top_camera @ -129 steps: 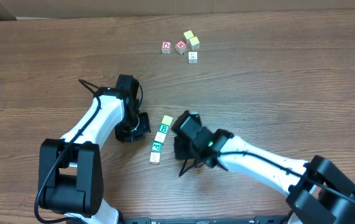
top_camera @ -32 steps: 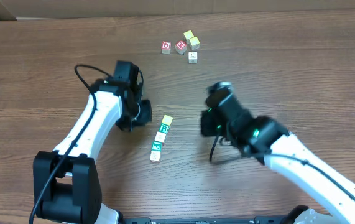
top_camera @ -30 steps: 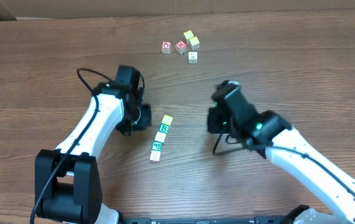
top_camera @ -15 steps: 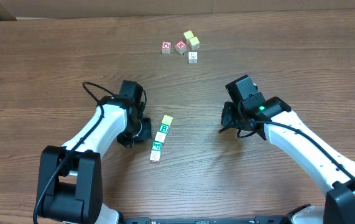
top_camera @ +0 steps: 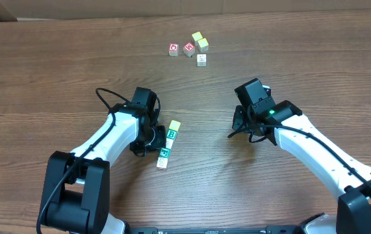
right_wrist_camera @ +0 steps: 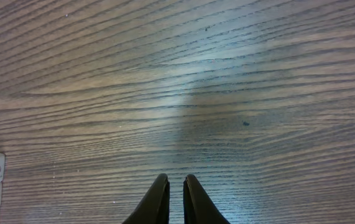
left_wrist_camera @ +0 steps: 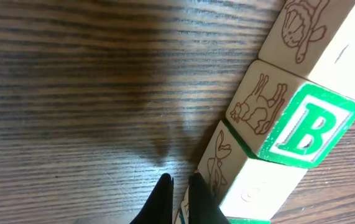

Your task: Flip 5 blocks

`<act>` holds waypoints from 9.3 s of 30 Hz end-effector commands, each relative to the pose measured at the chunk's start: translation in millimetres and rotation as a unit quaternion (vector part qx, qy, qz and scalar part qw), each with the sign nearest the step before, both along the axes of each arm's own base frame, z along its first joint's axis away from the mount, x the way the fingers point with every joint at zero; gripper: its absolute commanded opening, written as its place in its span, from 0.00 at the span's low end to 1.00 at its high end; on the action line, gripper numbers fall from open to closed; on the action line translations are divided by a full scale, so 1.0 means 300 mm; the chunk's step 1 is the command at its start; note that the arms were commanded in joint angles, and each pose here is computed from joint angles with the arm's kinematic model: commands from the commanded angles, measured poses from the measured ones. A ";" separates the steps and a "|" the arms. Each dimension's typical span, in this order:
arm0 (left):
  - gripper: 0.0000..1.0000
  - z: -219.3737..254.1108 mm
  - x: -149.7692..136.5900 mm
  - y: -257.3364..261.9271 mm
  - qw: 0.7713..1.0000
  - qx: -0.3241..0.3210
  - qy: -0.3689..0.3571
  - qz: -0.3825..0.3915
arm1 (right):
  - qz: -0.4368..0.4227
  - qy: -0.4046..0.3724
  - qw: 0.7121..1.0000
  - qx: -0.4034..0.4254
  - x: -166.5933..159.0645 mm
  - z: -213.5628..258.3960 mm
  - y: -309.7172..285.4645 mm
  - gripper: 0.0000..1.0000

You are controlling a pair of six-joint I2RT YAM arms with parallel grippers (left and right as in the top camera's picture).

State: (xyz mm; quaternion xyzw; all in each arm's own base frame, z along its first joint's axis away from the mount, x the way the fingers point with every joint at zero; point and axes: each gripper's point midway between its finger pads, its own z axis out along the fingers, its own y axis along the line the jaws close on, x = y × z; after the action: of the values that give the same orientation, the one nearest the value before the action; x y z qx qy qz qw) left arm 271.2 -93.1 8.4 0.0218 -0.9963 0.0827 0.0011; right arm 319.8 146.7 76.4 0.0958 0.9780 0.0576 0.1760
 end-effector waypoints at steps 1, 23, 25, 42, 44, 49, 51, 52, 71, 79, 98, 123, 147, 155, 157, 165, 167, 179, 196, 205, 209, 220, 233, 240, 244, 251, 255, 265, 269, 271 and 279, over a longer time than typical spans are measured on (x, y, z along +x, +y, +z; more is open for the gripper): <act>0.04 -0.009 -0.010 -0.018 1.000 -0.010 0.004 -0.012 | -0.008 -0.003 1.000 -0.008 0.006 -0.004 -0.017 0.11; 0.04 -0.011 -0.109 0.030 0.997 0.036 0.063 -0.007 | -0.008 0.007 1.000 -0.012 -0.010 -0.010 -0.025 0.13; 0.04 -0.017 -0.057 0.054 0.998 0.061 0.028 -0.006 | -0.008 0.007 1.000 -0.013 -0.010 -0.010 -0.025 0.15; 0.04 -0.011 0.071 0.011 0.996 0.036 -0.057 -0.059 | -0.008 0.004 1.000 -0.011 -0.005 -0.008 -0.022 0.17; 0.04 -0.010 0.078 0.007 0.996 0.034 -0.061 -0.059 | -0.008 0.004 1.000 -0.011 -0.005 -0.008 -0.022 0.17; 0.04 -0.007 0.094 -0.005 0.995 0.025 -0.072 -0.059 | -0.008 0.004 1.000 -0.011 -0.005 -0.008 -0.022 0.17; 0.04 -0.006 0.097 -0.008 0.995 0.023 -0.073 -0.059 | -0.008 0.004 1.000 -0.011 -0.005 -0.008 -0.022 0.18; 0.04 -0.006 0.096 -0.008 0.995 0.023 -0.073 -0.059 | -0.008 0.004 1.000 -0.011 -0.005 -0.008 -0.022 0.18; 0.04 0.003 0.129 -0.037 0.994 0.001 -0.093 -0.056 | -0.032 -0.015 0.999 -0.018 0.057 0.002 -0.111 0.20; 0.04 0.003 0.123 -0.039 0.995 -0.003 -0.087 -0.041 | -0.034 -0.012 0.999 -0.020 0.053 0.000 -0.118 0.20; 0.04 0.002 0.099 -0.056 0.997 -0.020 -0.068 -0.027 | -0.034 -0.005 0.999 -0.023 0.043 -0.004 -0.124 0.21; 0.04 -0.012 0.024 -0.013 1.000 0.010 -0.021 -0.017 | -0.034 0.001 0.999 -0.023 0.034 -0.008 -0.125 0.21; 0.04 -0.011 -0.055 -0.012 0.999 0.005 0.028 -0.018 | -0.033 0.005 0.999 -0.023 0.028 -0.010 -0.124 0.22; 0.04 -0.022 -0.097 -0.001 0.999 0.010 0.050 -0.018 | -0.019 0.020 1.000 0.012 0.012 -0.013 -0.080 0.22; 0.04 -0.033 -0.116 0.004 0.998 0.012 0.058 -0.018 | -0.015 0.023 0.999 0.023 0.010 -0.013 -0.067 0.22; 0.04 -0.048 -0.142 0.011 0.997 0.015 0.067 -0.018 | 0.013 0.026 0.997 0.076 0.000 0.000 0.029 0.20; 0.04 -0.050 -0.131 0.019 0.998 0.021 0.061 -0.018 | 0.010 0.025 0.996 0.082 -0.005 0.003 0.056 0.20; 0.04 0.024 -0.138 0.145 0.991 0.090 0.081 0.063 | 0.039 0.028 0.996 0.073 -0.052 -0.011 0.142 0.20; 0.04 -0.016 -0.283 0.060 0.985 0.015 0.151 0.081 | 0.038 0.067 0.996 0.054 -0.068 -0.107 0.138 0.20; 0.04 -0.032 -0.192 0.041 0.988 0.001 0.102 0.119 | 0.038 0.064 0.996 0.056 -0.064 -0.105 0.141 0.21; 0.04 -0.035 -0.163 0.035 0.988 -0.004 0.086 0.125 | 0.038 0.064 0.996 0.056 -0.065 -0.105 0.141 0.21; 0.04 -0.026 -0.101 0.032 0.988 -0.027 0.060 0.142 | 0.075 0.066 0.994 0.054 -0.113 -0.105 0.213 0.21; 0.04 0.116 0.147 0.136 0.991 -0.013 -0.055 0.121 | 0.271 0.073 0.956 0.090 -0.378 -0.082 0.530 0.07; 0.04 0.151 0.233 0.151 0.987 -0.004 -0.105 0.123 | 0.411 -0.013 0.907 0.088 -0.517 -0.039 0.729 0.04; 0.04 0.151 0.233 0.150 0.987 -0.004 -0.104 0.123 | 0.453 -0.082 0.888 0.014 -0.517 -0.065 0.757 0.04; 0.04 0.149 0.228 0.151 0.987 -0.003 -0.102 0.123 | 0.506 -0.094 0.857 0.000 -0.563 -0.155 0.828 0.04; 0.04 0.150 0.234 0.152 0.987 -0.003 -0.105 0.124 | 0.505 -0.098 0.858 0.003 -0.557 -0.157 0.836 0.04; 0.04 0.153 0.247 0.151 0.986 -0.005 -0.114 0.123 | 0.503 -0.093 0.859 -0.006 -0.546 -0.216 0.841 0.04; 0.04 0.153 0.246 0.151 0.986 -0.004 -0.113 0.123 | 0.500 -0.093 0.861 -0.006 -0.539 -0.217 0.839 0.04; 0.04 0.153 0.246 0.151 0.986 -0.004 -0.113 0.123 | 0.497 -0.092 0.863 -0.007 -0.530 -0.219 0.834 0.04; 0.04 0.154 0.248 0.150 0.986 -0.005 -0.114 0.123 | 0.487 -0.086 0.869 -0.013 -0.495 -0.266 0.824 0.04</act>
State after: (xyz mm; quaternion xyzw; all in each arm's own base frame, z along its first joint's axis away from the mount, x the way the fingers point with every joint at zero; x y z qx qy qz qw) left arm 339.0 -51.1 47.7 0.1425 -0.9795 0.0938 -0.1067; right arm 165.4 397.8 7.1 -0.4026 0.8792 0.1431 0.2109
